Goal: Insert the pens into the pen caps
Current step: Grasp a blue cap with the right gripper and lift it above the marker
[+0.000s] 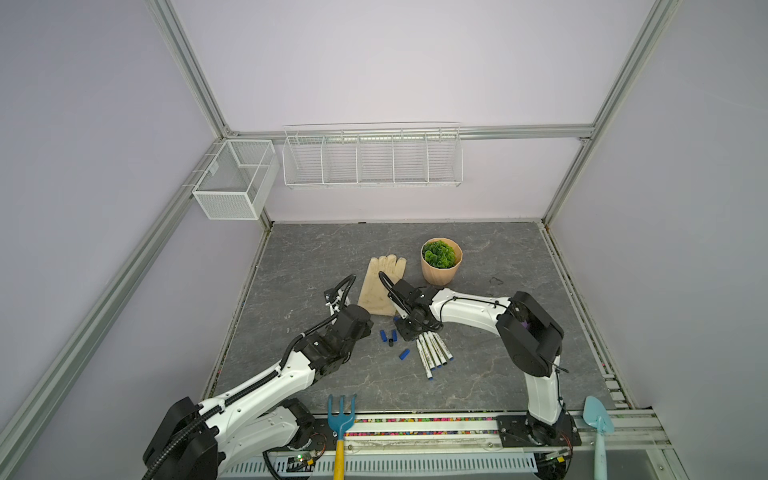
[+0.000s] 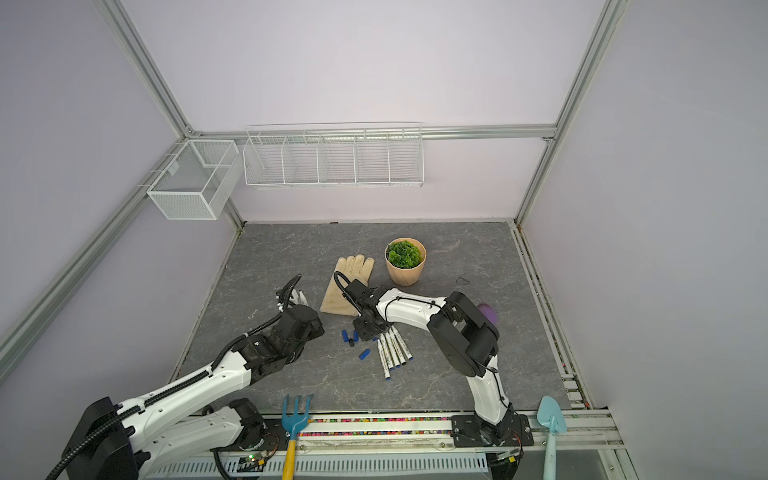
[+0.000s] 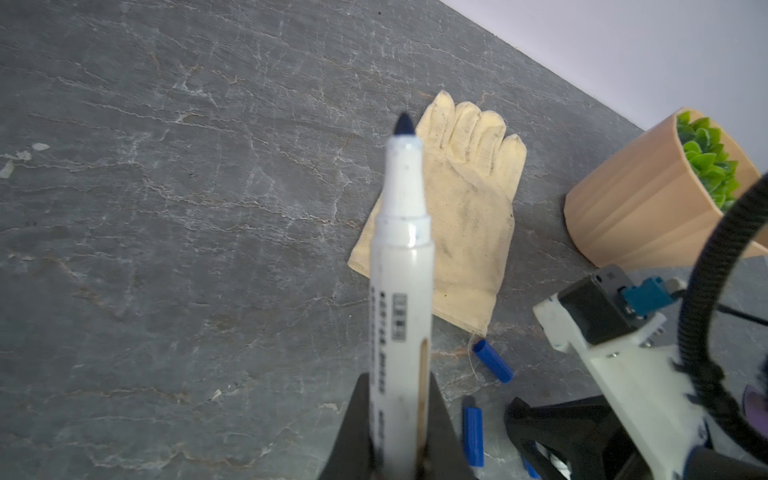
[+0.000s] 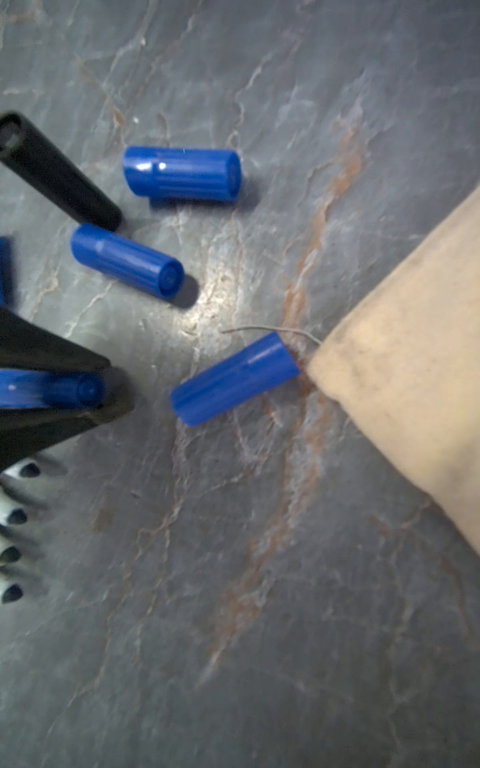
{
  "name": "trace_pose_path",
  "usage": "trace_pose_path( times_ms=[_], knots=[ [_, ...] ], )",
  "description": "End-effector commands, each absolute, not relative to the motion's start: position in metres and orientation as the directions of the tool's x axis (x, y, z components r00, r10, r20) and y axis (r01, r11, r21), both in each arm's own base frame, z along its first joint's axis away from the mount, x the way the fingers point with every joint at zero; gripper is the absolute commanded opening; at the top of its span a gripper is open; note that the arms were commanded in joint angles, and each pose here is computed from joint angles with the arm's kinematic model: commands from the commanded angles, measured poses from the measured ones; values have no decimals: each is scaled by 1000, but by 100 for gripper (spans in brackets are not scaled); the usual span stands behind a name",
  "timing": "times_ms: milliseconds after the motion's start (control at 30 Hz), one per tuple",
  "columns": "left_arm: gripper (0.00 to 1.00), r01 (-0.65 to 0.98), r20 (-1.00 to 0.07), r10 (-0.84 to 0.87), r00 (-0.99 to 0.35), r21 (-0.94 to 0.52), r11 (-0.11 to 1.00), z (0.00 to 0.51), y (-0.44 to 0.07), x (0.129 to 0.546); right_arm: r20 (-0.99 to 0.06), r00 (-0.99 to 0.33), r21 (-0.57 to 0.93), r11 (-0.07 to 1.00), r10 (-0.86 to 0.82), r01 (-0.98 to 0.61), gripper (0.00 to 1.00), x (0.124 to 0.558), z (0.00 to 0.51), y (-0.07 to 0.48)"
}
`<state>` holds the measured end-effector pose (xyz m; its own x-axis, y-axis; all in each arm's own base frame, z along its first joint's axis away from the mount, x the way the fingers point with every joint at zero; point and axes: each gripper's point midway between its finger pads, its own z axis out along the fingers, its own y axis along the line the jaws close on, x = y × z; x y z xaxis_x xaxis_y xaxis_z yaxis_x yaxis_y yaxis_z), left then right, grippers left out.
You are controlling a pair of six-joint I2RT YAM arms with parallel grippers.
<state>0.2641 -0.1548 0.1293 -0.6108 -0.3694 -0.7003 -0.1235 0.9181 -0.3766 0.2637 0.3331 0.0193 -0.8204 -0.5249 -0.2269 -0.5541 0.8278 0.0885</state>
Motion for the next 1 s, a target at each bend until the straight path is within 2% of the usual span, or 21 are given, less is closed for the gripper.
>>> trace_pose_path(
  times_ms=[0,167,300,433,633,767,967],
  knots=[
    [0,-45,-715,-339,-611,-396,917,141,-169,270,-241,-851,145,850,-467,-507,13,267,24,325],
    [0,147,-730,-237,-641,-419,896,147,-200,265,-429,-838,308,817,-338,-487,9,284,88,330],
    [0,388,-758,-134,-639,-468,794,167,-238,250,-565,-802,417,771,-195,-481,8,294,149,322],
    [0,524,-775,-45,-630,-467,712,174,-258,236,-655,-753,509,701,-62,-500,7,296,200,315],
    [0,658,-834,-22,-551,-451,603,188,-274,216,-702,-711,603,574,51,-554,7,287,250,318],
    [0,666,-833,-15,-553,-454,592,188,-276,212,-726,-680,618,533,104,-578,7,288,272,319],
    [0,671,-825,-15,-565,-470,573,188,-282,210,-723,-684,630,495,95,-598,7,290,282,330]
  ],
)
